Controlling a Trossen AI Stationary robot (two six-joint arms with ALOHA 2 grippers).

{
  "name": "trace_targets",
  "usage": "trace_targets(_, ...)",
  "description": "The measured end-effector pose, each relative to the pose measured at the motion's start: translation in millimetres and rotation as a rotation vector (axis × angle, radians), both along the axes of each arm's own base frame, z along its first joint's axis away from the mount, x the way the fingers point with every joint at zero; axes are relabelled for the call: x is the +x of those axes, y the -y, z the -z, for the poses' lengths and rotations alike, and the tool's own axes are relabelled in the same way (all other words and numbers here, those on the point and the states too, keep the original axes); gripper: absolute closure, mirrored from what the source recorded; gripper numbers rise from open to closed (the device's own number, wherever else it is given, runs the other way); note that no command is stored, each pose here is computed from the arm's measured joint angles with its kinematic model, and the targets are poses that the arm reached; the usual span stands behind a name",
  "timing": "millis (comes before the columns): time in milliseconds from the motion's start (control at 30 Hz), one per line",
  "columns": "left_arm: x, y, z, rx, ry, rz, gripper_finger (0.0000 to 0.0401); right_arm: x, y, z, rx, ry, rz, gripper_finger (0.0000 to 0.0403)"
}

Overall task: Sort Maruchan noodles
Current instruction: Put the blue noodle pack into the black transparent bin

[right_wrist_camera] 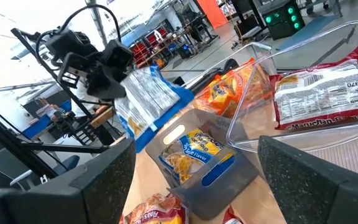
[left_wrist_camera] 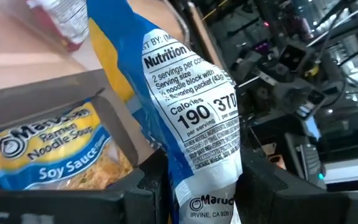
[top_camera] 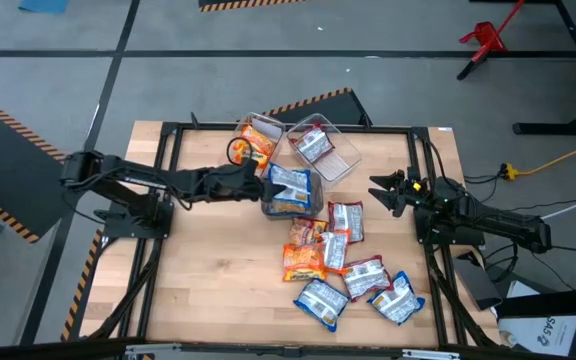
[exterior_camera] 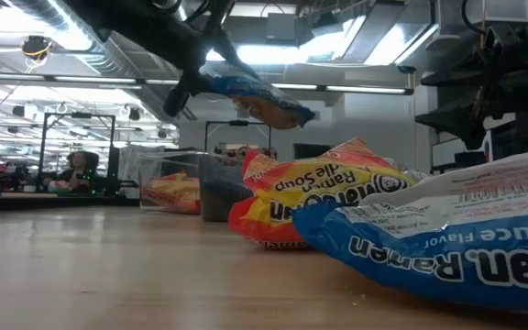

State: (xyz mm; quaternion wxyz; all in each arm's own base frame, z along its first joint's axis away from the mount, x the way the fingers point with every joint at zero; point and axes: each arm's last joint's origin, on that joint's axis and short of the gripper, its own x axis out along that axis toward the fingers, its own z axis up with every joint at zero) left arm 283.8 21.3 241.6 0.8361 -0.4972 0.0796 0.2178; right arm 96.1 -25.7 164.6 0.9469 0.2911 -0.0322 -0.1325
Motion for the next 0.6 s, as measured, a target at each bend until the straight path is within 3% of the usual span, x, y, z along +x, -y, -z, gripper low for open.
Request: trace_targets(600, 2, 5, 23, -0.008, -0.152, -0.044, 0.0278, 0, 0, 0, -0.001, 0.002, 0.01, 0.0079)
